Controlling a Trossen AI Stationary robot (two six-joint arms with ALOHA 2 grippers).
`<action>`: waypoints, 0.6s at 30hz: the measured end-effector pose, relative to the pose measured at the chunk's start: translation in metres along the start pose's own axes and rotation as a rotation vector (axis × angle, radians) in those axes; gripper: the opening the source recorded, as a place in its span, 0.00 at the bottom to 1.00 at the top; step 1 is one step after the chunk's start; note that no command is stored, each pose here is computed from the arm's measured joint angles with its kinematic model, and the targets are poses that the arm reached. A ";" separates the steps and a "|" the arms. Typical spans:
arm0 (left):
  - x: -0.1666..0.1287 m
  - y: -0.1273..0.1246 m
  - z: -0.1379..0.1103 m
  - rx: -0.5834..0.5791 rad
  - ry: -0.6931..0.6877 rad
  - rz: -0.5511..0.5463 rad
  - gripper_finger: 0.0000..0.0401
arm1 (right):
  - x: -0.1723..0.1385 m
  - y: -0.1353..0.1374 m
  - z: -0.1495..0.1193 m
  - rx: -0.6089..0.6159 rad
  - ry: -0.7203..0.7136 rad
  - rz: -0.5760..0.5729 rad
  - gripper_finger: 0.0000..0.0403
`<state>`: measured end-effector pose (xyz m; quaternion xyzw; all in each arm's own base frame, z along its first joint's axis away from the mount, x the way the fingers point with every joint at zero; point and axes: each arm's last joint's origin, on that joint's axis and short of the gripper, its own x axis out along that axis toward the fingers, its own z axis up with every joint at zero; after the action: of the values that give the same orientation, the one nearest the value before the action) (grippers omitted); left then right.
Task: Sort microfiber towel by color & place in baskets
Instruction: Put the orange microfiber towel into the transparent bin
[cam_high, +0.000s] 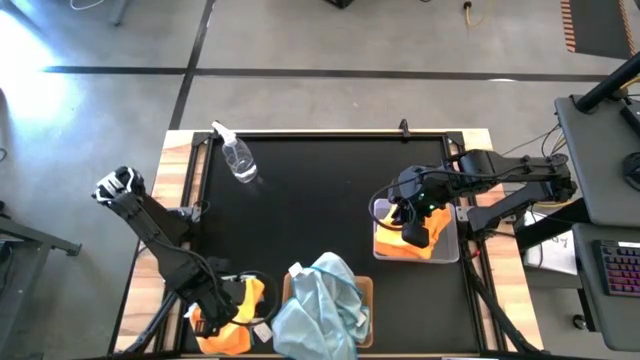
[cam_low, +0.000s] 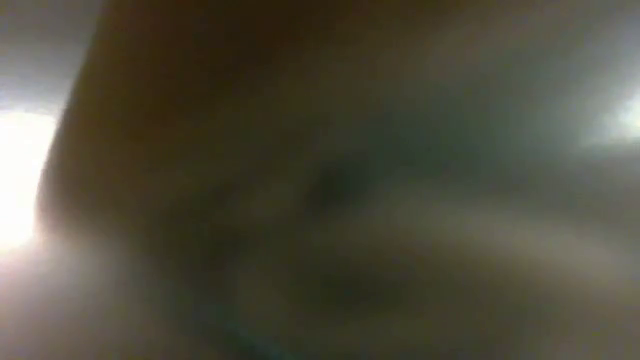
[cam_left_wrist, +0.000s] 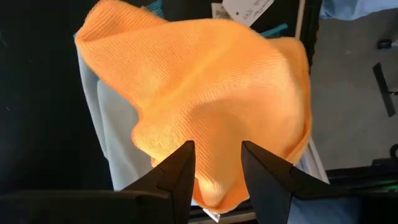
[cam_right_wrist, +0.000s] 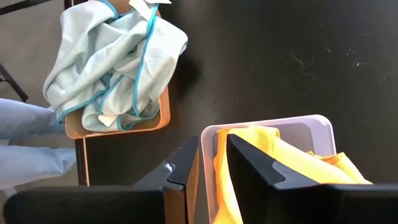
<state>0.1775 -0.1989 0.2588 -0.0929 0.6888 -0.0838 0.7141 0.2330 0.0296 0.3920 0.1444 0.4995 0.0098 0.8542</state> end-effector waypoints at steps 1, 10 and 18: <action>0.002 0.001 0.000 0.000 0.001 0.001 0.29 | 0.000 0.000 0.000 0.000 0.000 0.000 0.19; 0.020 0.005 -0.002 -0.044 -0.007 -0.010 0.29 | 0.000 0.000 0.000 0.000 -0.003 0.002 0.20; 0.036 0.015 -0.007 -0.096 0.021 0.026 0.29 | 0.000 0.000 0.000 0.000 -0.003 0.002 0.21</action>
<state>0.1713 -0.1936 0.2200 -0.1172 0.7007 -0.0426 0.7025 0.2332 0.0297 0.3922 0.1448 0.4981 0.0105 0.8549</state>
